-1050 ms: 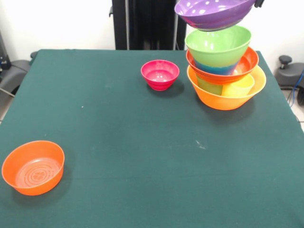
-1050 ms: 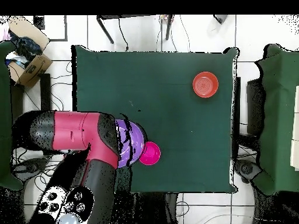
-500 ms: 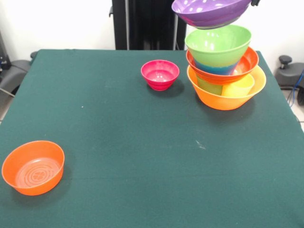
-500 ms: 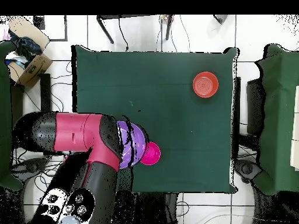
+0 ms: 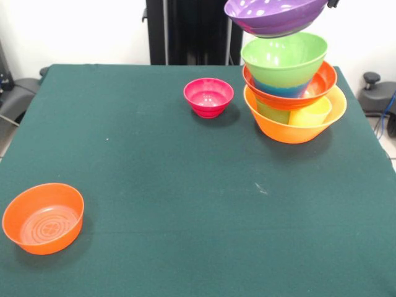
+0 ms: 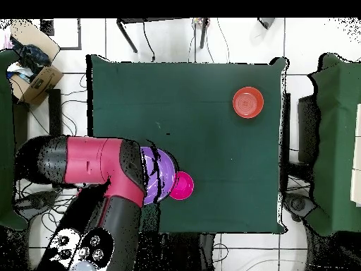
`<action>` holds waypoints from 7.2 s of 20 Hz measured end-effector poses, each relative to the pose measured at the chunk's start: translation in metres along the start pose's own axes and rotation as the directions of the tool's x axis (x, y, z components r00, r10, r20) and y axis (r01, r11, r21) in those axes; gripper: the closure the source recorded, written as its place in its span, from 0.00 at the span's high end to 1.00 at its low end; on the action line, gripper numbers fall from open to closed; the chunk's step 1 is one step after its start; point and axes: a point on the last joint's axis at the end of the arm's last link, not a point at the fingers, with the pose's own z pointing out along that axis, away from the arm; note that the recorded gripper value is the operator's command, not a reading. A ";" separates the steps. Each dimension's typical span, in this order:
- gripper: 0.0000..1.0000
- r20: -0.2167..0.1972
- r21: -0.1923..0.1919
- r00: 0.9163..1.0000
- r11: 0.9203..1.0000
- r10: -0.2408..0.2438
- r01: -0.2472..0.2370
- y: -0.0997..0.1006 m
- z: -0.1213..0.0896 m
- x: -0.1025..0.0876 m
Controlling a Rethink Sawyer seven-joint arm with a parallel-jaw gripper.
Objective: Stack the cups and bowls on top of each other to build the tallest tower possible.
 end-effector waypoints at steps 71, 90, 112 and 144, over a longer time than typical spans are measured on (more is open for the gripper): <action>0.00 -0.005 -0.007 1.000 1.000 -0.001 0.001 0.004 0.078 0.033; 0.00 -0.005 -0.007 1.000 1.000 -0.001 0.001 0.004 0.078 0.033; 0.00 0.011 -0.010 1.000 1.000 -0.009 0.009 0.014 0.079 0.025; 1.00 0.036 -0.005 0.999 1.000 -0.018 0.018 0.025 0.082 0.012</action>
